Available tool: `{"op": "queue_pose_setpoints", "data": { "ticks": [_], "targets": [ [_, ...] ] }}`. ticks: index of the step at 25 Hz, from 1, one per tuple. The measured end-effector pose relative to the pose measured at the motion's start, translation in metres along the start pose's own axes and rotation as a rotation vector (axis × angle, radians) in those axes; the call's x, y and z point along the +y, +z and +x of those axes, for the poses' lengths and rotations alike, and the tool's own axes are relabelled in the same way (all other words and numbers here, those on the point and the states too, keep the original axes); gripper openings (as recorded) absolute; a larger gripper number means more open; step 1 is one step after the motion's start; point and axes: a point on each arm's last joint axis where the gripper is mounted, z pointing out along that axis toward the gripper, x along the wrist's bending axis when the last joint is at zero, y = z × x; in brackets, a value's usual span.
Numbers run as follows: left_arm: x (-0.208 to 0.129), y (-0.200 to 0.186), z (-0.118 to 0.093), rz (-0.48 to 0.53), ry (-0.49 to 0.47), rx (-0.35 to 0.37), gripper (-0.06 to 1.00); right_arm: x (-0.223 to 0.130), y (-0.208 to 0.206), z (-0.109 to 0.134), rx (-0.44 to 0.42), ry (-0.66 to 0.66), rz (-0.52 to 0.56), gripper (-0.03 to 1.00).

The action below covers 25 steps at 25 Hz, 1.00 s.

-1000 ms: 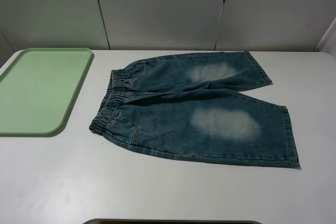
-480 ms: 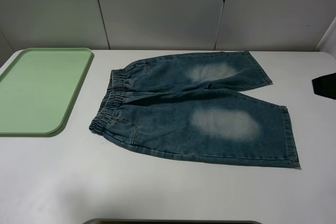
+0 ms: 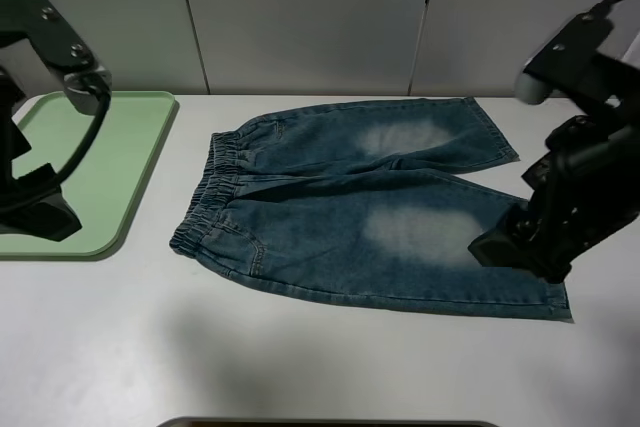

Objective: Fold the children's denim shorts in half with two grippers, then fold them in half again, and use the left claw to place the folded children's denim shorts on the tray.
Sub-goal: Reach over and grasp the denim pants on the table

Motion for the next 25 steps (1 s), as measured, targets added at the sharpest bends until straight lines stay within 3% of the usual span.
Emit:
{"op": "queue_pose_setpoints", "data": {
  "ticks": [3,4,6,9,14,16,20,25],
  "targets": [
    [0.012,0.025,0.001,0.095,0.102,-0.036,0.96,0.008,0.026,0.017,0.064,-0.136,0.060,0.69],
    [0.018,0.033,0.002,0.101,0.177,-0.042,0.96,0.010,0.033,0.020,0.075,-0.166,0.068,0.69],
    [0.019,0.035,0.003,0.100,0.196,-0.043,0.95,0.012,0.035,0.021,0.075,-0.179,0.061,0.69],
    [0.025,0.042,0.004,0.082,0.326,-0.043,0.95,0.016,0.049,0.025,0.084,-0.223,0.064,0.69],
    [0.029,0.052,0.005,0.112,0.381,-0.062,0.94,0.015,0.067,0.025,0.079,-0.315,0.125,0.69],
    [0.030,0.056,0.005,0.121,0.405,-0.068,0.94,0.012,0.072,0.021,0.056,-0.420,0.171,0.69],
    [0.037,0.083,0.006,0.199,0.533,-0.129,0.94,0.008,0.074,0.016,0.022,-0.559,0.237,0.69],
    [0.043,0.106,0.008,0.226,0.626,-0.156,0.94,0.005,0.085,0.013,0.017,-0.607,0.300,0.69]
  ]
}}
